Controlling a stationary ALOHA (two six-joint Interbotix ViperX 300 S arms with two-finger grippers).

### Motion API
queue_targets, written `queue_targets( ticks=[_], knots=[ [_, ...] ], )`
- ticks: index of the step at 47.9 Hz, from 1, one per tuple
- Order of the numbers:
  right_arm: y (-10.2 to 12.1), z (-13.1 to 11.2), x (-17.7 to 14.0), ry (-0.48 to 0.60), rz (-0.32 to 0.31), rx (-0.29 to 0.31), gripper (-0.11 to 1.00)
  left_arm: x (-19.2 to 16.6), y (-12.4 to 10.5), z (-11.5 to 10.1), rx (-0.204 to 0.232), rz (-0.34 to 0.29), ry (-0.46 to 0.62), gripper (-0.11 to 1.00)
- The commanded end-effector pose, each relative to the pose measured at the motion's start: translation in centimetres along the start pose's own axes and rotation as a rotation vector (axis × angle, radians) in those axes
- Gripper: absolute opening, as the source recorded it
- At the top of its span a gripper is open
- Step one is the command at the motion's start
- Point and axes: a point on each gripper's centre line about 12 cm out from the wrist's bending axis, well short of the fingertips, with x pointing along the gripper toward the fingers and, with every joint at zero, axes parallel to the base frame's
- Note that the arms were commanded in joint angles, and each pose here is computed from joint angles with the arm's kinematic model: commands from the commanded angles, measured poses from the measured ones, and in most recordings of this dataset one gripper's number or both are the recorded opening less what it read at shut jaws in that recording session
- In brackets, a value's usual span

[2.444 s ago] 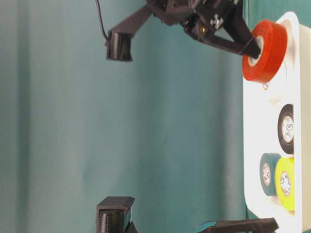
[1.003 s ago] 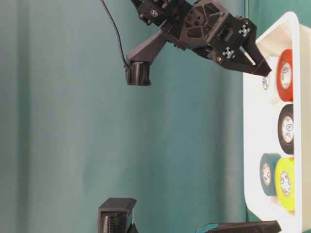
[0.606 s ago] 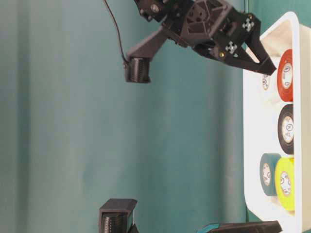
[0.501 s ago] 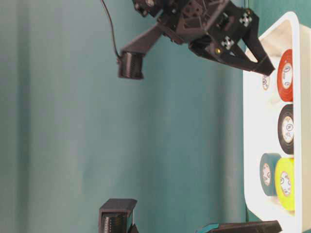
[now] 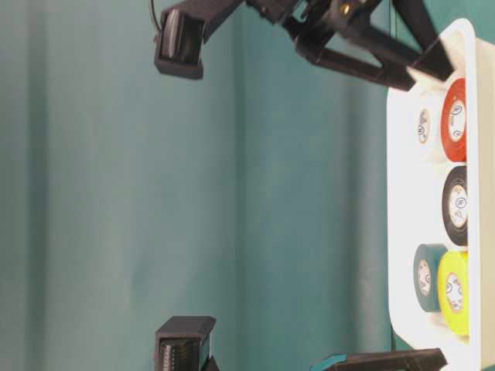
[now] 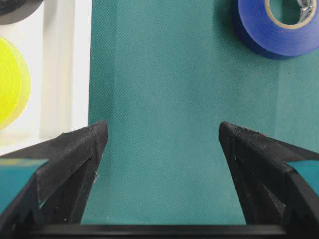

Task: Put the tape alternately from left to right into the white case.
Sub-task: 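Release the orange-red roll and withdraw the right gripper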

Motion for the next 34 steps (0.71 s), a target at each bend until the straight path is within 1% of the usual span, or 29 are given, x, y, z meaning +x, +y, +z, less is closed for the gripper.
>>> queue_targets(
  ticks=[1, 11, 17, 26, 28, 29, 32, 34],
  knots=[
    [0.7, 0.5, -0.7, -0.029, 0.022, -0.012, 0.87, -0.4, -0.1, 0.7, 0.0, -0.004, -0.032, 0.99],
    [1.8, -0.3, -0.8, -0.015, 0.048, -0.04, 0.87, -0.5, -0.3, 0.8, 0.003, -0.007, -0.032, 0.99],
    [1.9, -0.3, -0.8, -0.013, 0.048, -0.042, 0.87, -0.5, -0.3, 0.8, 0.002, -0.007, -0.033, 0.99],
    [1.9, -0.3, -0.8, -0.015, 0.049, -0.041, 0.86, -0.5, -0.9, 1.0, 0.007, -0.019, -0.037, 0.99],
    [1.9, -0.3, -0.8, -0.013, 0.048, -0.042, 0.87, -0.5, -1.1, 0.9, 0.001, -0.023, -0.037, 0.99],
    [1.9, -0.4, -0.8, -0.013, 0.049, -0.043, 0.86, -0.5, -1.2, 1.0, -0.008, -0.024, -0.039, 0.99],
    [1.9, -0.3, -0.8, -0.013, 0.048, -0.042, 0.86, -0.3, -1.4, 1.0, -0.04, -0.028, -0.036, 0.99],
    [1.9, -0.4, -0.8, -0.013, 0.049, -0.043, 0.86, -0.2, -1.4, 1.1, -0.07, -0.03, -0.033, 0.99]
  ],
)
